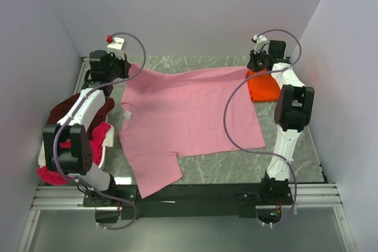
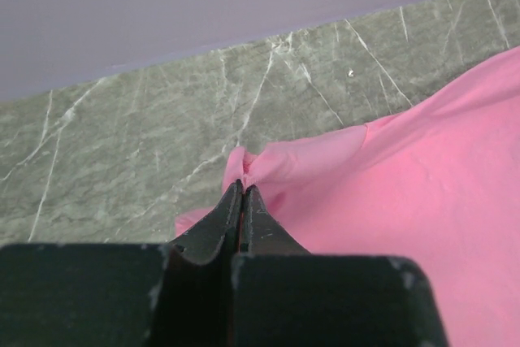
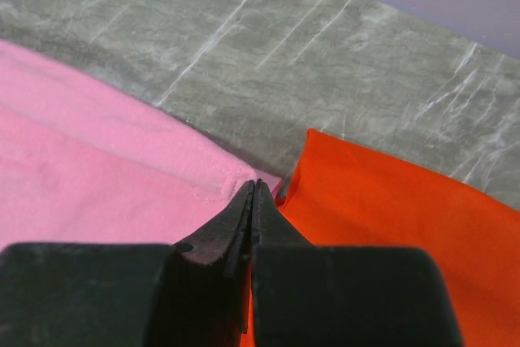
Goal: Fold and stack the t-shirts
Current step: Fold the tshirt
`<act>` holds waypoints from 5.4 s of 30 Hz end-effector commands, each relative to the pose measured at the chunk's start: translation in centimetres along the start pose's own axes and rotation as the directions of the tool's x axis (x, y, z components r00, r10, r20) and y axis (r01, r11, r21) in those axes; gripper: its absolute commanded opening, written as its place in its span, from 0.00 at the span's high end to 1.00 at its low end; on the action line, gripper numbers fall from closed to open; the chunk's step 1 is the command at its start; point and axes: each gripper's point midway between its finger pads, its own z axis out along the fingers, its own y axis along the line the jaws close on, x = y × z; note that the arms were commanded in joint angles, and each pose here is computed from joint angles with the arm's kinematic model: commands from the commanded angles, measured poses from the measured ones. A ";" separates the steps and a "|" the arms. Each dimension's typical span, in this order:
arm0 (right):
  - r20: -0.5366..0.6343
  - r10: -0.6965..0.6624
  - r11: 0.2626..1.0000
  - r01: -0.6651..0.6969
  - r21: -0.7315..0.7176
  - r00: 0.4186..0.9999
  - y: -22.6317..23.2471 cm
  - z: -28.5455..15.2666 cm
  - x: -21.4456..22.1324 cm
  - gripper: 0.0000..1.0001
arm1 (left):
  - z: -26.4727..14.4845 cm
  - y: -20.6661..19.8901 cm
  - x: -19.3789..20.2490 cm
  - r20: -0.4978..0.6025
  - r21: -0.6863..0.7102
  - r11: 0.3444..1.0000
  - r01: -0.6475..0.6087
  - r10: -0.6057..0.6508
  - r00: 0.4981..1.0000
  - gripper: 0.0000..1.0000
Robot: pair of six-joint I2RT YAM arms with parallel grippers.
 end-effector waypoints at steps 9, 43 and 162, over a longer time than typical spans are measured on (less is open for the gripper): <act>0.077 -0.047 0.998 0.044 0.042 0.996 -0.9 -2.3 -3.4 1.00 | -2.7 -0.1 -0.7 0.035 -0.037 0.999 -0.005 0.006 0.999 1.00; -0.010 -0.101 0.994 0.101 0.031 0.995 0.9 -5.2 1.1 1.00 | -6.6 -3.0 5.2 -0.099 -0.030 0.995 0.098 -0.101 0.990 0.99; -0.011 -0.139 0.929 0.127 -0.349 0.990 13.4 -14.3 4.8 0.51 | 5.6 -7.0 18.3 -0.678 0.093 0.945 0.314 -0.171 0.715 0.99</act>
